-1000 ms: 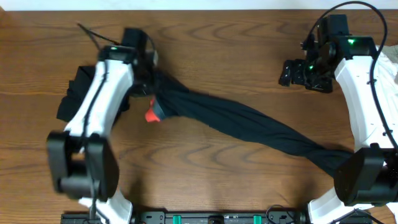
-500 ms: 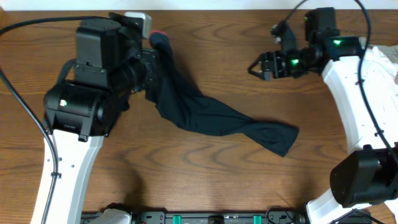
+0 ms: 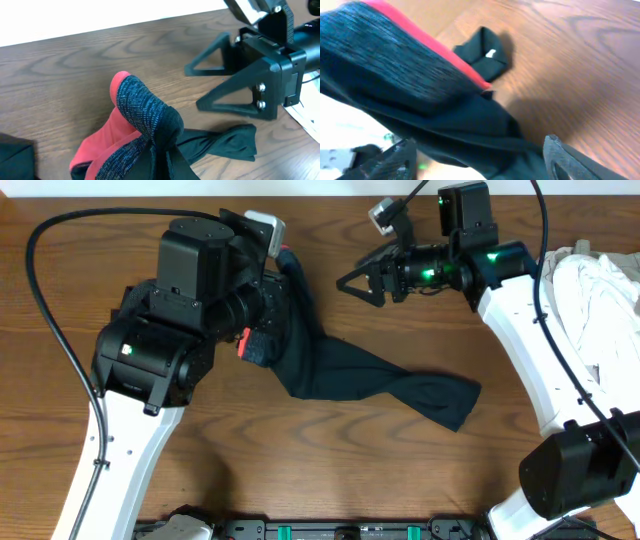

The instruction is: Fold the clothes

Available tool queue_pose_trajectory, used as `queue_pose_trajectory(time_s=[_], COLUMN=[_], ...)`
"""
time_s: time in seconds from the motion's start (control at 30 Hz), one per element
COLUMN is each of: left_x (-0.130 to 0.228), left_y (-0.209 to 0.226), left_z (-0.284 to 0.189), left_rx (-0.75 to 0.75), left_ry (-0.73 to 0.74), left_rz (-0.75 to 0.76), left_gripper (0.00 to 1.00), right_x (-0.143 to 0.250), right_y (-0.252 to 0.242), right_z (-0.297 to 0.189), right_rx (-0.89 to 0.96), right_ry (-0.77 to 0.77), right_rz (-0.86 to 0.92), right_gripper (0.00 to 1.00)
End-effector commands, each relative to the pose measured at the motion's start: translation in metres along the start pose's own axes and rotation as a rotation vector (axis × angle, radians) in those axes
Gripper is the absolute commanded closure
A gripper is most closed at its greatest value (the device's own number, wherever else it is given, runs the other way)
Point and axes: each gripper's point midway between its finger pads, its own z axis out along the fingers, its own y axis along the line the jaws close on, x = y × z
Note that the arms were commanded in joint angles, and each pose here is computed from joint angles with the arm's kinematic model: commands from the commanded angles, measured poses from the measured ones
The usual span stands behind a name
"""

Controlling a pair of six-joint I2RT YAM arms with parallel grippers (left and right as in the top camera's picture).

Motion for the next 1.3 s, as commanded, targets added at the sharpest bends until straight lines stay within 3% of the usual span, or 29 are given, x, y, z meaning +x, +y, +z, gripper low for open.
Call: queue_pose_trajectory(time_s=[0.0, 0.13, 0.3, 0.37, 0.4, 0.5, 0.6, 0.7, 0.8, 1.0, 1.1, 1.27], left_x=[-0.009, -0.02, -0.039, -0.046, -0.05, -0.06, -0.068, -0.073, -0.071, -0.065, -0.061, -0.049], left_y=[-0.013, -0.021, -0.028, -0.031, -0.033, -0.038, -0.039, -0.027, -0.015, -0.007, -0.006, -0.009], left_z=[-0.013, -0.02, -0.037, -0.045, -0.049, -0.061, -0.073, -0.085, -0.092, -0.092, -0.089, -0.076], left_rx=[0.031, 0.049, 0.058, 0.065, 0.076, 0.085, 0.073, -0.01, -0.084, -0.129, -0.13, -0.094], left_ry=[-0.053, -0.104, -0.17, -0.194, -0.205, -0.242, -0.274, -0.305, -0.311, -0.285, -0.267, -0.198], left_rz=[0.042, 0.062, 0.074, 0.079, 0.082, 0.092, 0.115, 0.119, 0.115, 0.112, 0.111, 0.109], left_gripper=[0.94, 0.94, 0.94, 0.94, 0.94, 0.93, 0.89, 0.78, 0.67, 0.59, 0.55, 0.4], right_x=[0.002, 0.008, 0.009, 0.005, 0.002, -0.01, -0.031, -0.059, -0.087, -0.122, -0.128, -0.131], right_y=[0.035, 0.056, 0.076, 0.077, 0.077, 0.075, 0.071, 0.075, 0.086, 0.122, 0.14, 0.186], right_z=[0.011, 0.025, 0.034, 0.035, 0.035, 0.033, 0.021, -0.008, -0.049, -0.121, -0.137, -0.155], right_rx=[-0.138, -0.197, -0.265, -0.264, -0.262, -0.249, -0.228, -0.206, -0.176, -0.118, -0.117, -0.244], right_ry=[0.012, 0.03, 0.025, 0.013, 0.005, -0.023, -0.079, -0.173, -0.279, -0.457, -0.499, -0.517], right_rz=[-0.058, -0.219, -0.305, -0.313, -0.307, -0.235, -0.155, -0.14, -0.179, -0.325, -0.384, -0.51], right_gripper=[0.13, 0.04, 0.16, 0.37, 0.56, 0.99, 0.99, 0.99, 0.99, 0.99, 0.99, 0.99])
